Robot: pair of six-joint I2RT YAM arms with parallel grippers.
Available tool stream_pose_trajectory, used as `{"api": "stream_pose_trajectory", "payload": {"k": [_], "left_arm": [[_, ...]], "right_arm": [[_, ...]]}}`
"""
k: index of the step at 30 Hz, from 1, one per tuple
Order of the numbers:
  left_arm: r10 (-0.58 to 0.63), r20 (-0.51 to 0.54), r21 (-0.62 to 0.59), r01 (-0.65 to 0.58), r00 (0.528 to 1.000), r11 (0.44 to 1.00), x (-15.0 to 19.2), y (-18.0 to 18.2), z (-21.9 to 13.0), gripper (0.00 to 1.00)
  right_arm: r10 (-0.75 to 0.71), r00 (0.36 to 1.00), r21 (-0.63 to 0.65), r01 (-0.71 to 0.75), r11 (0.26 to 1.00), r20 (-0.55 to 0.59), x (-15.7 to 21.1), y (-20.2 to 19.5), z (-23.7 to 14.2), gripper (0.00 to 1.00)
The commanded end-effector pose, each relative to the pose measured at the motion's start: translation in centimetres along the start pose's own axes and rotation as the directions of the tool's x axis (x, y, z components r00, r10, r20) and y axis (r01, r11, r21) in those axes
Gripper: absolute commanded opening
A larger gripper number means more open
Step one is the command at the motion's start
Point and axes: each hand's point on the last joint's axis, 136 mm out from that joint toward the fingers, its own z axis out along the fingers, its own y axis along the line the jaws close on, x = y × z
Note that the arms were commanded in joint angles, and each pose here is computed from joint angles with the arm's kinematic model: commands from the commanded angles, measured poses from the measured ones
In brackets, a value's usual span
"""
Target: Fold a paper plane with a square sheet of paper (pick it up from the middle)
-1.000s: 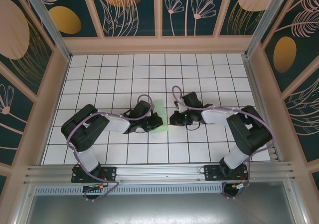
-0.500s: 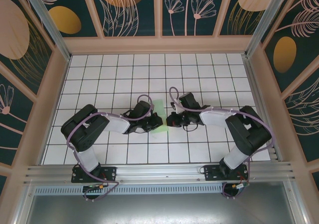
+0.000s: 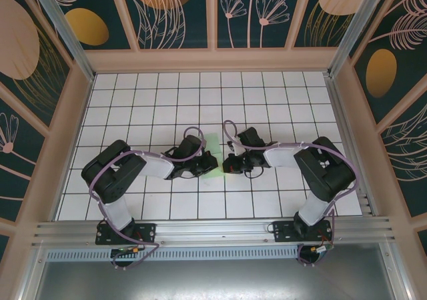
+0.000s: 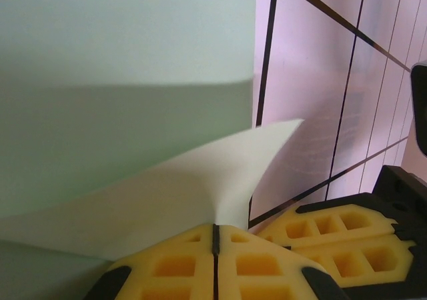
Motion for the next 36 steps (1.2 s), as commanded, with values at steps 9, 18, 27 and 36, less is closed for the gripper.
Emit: {"api": "stream_pose_trajectory", "payload": {"k": [9, 18, 27, 36], "left_arm": [[-0.058, 0.183, -0.15, 0.087, 0.981, 0.985, -3.9, 4.2, -3.5, 0.09], [0.045, 0.231, 0.002, -0.046, 0.972, 0.999, -5.2, -1.2, -5.8, 0.1], [0.109, 0.113, 0.063, -0.116, 0.988, 0.991, -1.8, -4.0, -2.3, 0.1], [0.086, 0.101, -0.112, -0.075, 0.991, 0.991, -1.9, 0.4, -0.7, 0.1]], "right_arm": [[0.039, 0.995, 0.214, -0.018, 0.977, -0.092, 3.0, -4.8, 0.7, 0.0], [0.03, 0.996, 0.214, -0.01, 0.977, -0.089, 2.8, -4.4, 0.9, 0.0], [0.032, 0.996, 0.215, -0.013, 0.976, -0.085, 2.6, -4.5, 0.9, 0.0], [0.04, 0.995, 0.229, -0.018, 0.973, -0.095, 3.1, -4.9, 1.0, 0.0]]}}
